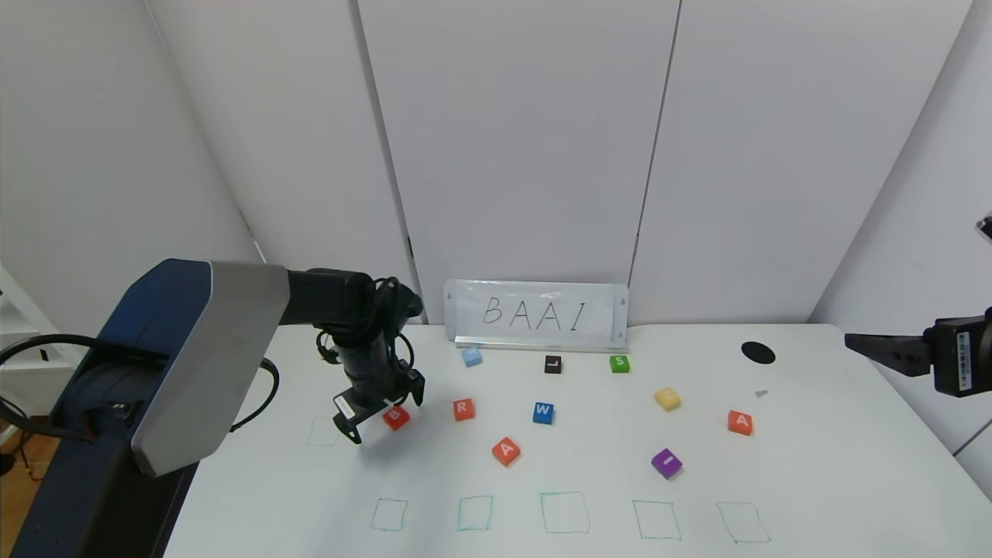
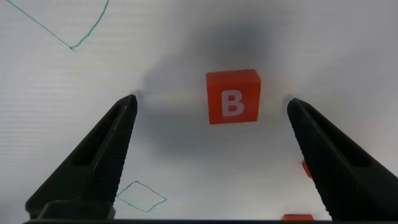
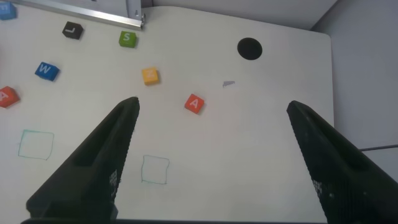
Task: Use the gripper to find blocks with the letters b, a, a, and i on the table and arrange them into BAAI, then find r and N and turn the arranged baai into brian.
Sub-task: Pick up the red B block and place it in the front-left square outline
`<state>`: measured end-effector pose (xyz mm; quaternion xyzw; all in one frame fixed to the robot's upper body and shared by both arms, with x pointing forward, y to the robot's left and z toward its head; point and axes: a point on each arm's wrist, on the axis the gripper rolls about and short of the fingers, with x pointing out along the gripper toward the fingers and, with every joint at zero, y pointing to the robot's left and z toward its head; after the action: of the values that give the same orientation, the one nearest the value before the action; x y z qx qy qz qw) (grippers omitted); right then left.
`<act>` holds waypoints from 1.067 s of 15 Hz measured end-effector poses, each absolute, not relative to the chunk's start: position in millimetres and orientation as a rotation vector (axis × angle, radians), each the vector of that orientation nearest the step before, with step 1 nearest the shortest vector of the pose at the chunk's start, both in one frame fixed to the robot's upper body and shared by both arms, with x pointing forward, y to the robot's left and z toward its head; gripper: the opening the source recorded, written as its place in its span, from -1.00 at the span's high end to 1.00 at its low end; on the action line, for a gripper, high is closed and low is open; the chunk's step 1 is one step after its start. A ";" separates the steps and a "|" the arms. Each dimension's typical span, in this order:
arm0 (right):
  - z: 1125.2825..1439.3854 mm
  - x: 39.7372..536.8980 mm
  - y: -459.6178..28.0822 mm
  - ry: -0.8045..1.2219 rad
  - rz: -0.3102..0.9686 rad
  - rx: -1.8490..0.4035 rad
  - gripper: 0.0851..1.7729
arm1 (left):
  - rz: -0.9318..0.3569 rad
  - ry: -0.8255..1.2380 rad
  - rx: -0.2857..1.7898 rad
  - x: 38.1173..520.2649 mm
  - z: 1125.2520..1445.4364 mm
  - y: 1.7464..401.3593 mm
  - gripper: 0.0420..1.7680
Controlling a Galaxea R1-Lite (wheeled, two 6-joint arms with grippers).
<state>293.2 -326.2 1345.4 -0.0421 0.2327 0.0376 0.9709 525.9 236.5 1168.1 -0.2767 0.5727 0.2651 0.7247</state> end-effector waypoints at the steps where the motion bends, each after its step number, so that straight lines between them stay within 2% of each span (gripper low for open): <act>1: 1345.4 293.2 -326.2 0.470 0.077 -0.086 -0.93 | 0.594 1.259 -0.623 525.7 1168.6 236.5 -0.94; 13: 1344.4 293.9 -326.2 0.474 0.076 -0.086 -0.93 | 0.609 1.234 -0.653 526.4 1164.3 235.8 -0.94; 16: 1344.0 294.2 -326.2 0.476 0.077 -0.086 -0.93 | 0.607 1.234 -0.654 526.5 1164.1 235.2 -0.36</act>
<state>294.2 -326.2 1344.0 -0.0425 0.2357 0.0380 0.9701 526.5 235.2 1164.1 -0.2964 0.5592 0.2749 0.7238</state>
